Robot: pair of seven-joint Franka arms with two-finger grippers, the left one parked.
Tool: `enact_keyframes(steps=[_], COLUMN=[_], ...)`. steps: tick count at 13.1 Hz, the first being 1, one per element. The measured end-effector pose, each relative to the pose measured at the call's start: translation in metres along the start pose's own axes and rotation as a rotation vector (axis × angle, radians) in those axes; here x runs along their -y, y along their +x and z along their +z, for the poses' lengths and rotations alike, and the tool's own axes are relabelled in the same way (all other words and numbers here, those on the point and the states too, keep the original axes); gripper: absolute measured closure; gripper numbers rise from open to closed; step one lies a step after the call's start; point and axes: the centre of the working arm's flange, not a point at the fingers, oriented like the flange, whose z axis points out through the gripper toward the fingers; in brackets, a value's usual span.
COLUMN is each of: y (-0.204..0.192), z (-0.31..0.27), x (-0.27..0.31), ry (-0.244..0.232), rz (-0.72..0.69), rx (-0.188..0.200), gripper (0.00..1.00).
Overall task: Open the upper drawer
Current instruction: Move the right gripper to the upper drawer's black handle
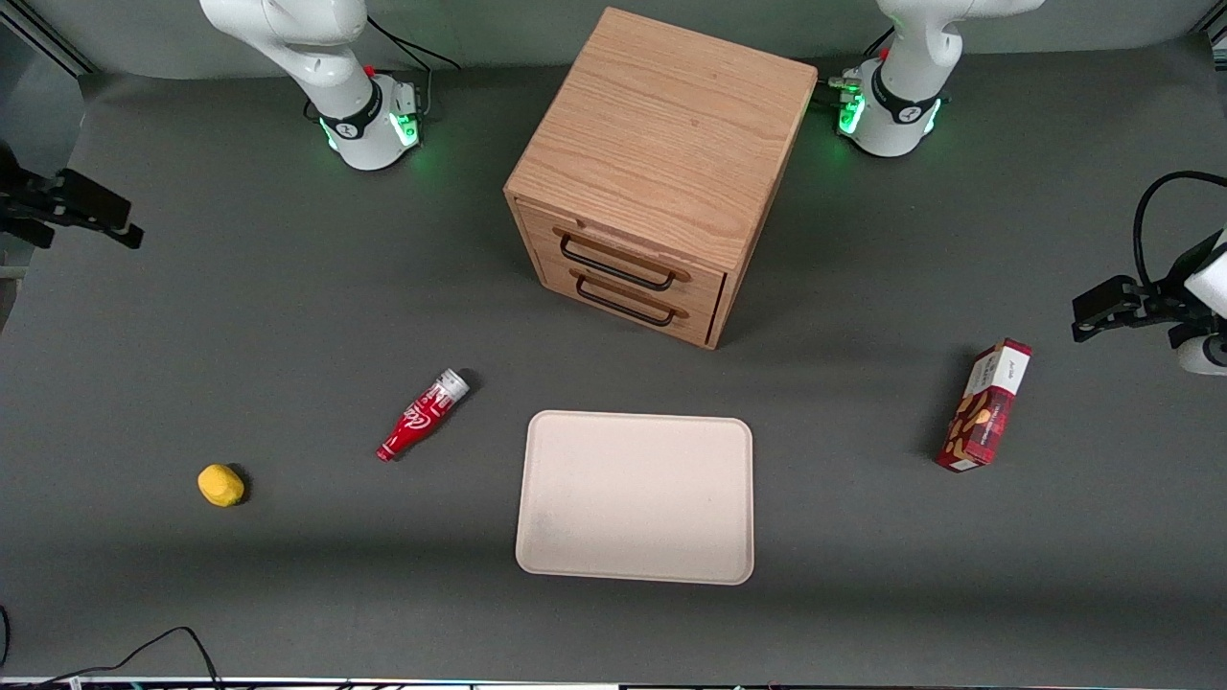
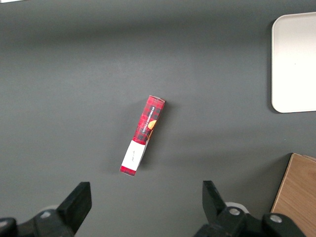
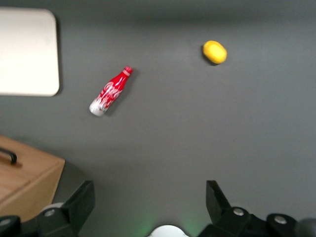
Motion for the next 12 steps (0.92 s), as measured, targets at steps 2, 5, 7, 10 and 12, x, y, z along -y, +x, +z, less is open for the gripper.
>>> enact_keyframes(steps=[2,5,7,10,12], y=[0.0,0.002,0.002,0.004,0.005], z=[0.01,0.028,0.038,0.059,0.076], x=[0.028,0.079,0.12,0.177,0.214], ry=[-0.001,0.006,0.047,0.099,0.124], rz=[-0.113,-0.245,-0.322,-0.437,-0.512], rx=[0.03,0.065,0.075,0.09,0.099], gripper=[0.0,0.0,0.0,0.0,0.0])
